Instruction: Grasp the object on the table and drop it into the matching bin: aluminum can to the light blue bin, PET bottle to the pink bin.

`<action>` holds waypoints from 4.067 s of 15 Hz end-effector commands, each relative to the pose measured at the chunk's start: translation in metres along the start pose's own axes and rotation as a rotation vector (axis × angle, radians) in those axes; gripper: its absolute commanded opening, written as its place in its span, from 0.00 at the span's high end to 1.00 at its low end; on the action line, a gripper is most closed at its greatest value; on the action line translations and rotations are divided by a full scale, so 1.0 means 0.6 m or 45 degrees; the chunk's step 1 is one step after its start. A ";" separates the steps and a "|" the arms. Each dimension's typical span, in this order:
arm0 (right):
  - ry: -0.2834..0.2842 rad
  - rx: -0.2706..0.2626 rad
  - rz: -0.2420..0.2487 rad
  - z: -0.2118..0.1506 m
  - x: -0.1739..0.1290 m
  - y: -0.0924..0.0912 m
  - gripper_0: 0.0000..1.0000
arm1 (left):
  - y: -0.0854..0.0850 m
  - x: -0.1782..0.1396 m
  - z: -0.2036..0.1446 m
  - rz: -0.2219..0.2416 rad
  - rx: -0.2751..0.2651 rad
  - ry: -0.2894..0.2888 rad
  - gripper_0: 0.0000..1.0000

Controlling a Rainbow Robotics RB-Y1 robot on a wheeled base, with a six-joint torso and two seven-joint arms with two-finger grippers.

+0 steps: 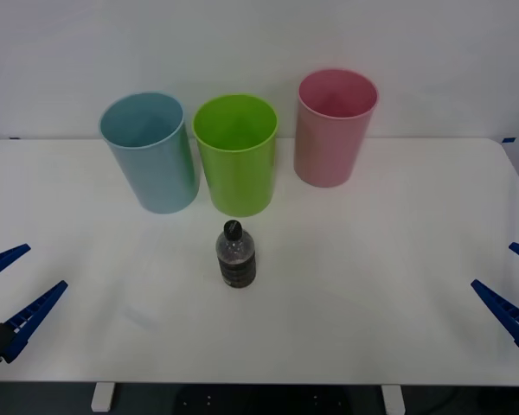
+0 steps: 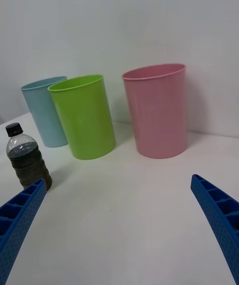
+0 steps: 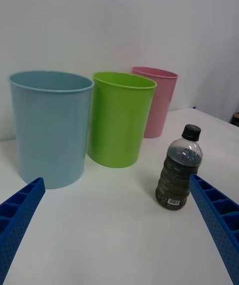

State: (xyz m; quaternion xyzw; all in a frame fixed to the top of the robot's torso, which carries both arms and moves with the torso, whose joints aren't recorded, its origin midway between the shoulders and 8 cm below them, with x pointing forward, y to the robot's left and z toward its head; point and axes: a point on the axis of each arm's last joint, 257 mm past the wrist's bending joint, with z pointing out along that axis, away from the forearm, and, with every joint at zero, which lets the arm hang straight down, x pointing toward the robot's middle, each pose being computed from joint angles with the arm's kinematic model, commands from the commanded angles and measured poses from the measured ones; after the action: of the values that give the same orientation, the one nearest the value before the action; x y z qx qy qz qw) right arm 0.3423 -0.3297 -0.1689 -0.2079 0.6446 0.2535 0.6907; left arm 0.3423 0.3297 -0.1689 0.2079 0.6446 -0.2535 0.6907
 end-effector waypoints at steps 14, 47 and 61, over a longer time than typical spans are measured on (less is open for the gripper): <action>0.042 -0.098 -0.020 0.062 0.035 0.038 0.00 | 0.000 0.000 0.000 0.000 0.000 0.000 0.00; 0.197 -0.438 -0.207 0.365 0.207 0.228 0.00 | 0.000 0.000 0.000 0.000 0.000 0.000 0.00; 0.201 -0.529 -0.228 0.453 0.223 0.317 0.00 | 0.000 0.000 0.000 0.000 0.000 0.000 0.00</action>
State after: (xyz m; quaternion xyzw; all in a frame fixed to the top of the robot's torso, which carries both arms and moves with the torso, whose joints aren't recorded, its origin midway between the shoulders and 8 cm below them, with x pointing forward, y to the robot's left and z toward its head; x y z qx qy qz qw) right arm 0.4410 -0.0053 -0.2702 -0.4189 0.6097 0.2996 0.6026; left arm 0.3423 0.3297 -0.1689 0.2080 0.6445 -0.2535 0.6907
